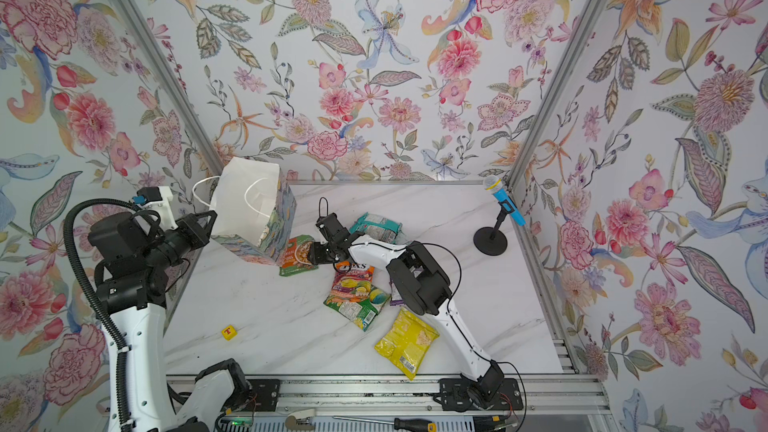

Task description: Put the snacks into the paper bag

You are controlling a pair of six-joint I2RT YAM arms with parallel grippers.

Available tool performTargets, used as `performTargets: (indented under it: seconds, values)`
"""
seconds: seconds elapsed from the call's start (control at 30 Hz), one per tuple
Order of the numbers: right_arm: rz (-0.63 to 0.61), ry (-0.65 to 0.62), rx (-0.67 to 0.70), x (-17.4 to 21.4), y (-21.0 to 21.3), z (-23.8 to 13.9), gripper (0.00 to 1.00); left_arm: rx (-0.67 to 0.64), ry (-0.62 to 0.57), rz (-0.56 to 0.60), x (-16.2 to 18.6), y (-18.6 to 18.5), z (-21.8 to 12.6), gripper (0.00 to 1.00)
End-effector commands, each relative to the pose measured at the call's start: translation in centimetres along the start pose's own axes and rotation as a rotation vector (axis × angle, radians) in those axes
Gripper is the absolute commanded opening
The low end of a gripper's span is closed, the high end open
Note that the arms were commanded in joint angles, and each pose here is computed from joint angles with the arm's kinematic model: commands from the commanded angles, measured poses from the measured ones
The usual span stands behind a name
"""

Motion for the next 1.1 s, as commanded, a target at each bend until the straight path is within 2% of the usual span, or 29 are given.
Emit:
performTargets:
  seconds: [0.0, 0.17, 0.2, 0.3, 0.47, 0.73, 1.07]
  values:
    - [0.036, 0.032, 0.016, 1.1, -0.6, 1.4, 0.38, 0.030, -0.028, 0.006, -0.4, -0.5, -0.4, 0.04]
    - [0.068, 0.017, -0.019, 0.6, -0.2, 0.7, 0.03, 0.035, -0.030, 0.002, -0.4, -0.6, -0.4, 0.05]
    - [0.074, 0.010, -0.032, 0.3, -0.1, 0.3, 0.00, 0.037, -0.029, 0.000, -0.3, -0.7, -0.4, 0.05]
    - [0.089, -0.031, -0.070, -0.7, 0.2, -2.0, 0.00, 0.049, -0.024, -0.011, -0.1, -0.7, -0.4, 0.05]
    - [0.102, -0.115, -0.124, -2.4, 0.2, -8.1, 0.00, 0.037, -0.017, -0.034, 0.3, -0.5, -0.4, 0.05]
    - [0.094, -0.188, -0.121, -1.3, -1.8, -16.8, 0.00, 0.071, 0.019, -0.136, 2.4, -0.3, 0.4, 0.04]
    - [0.168, -0.206, -0.056, 2.1, -6.8, -21.4, 0.00, 0.119, 0.101, -0.229, 5.9, -1.0, 1.8, 0.04]
Point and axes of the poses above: each gripper's point midway between its finger pads, its own z axis out along the fingers, its own y axis along the line the jaws close on, x = y × z, the point moved 4 cm from there along -z, back along the fingers, and after that the axes turned 11 degrees about z, right-handed, at the moved point
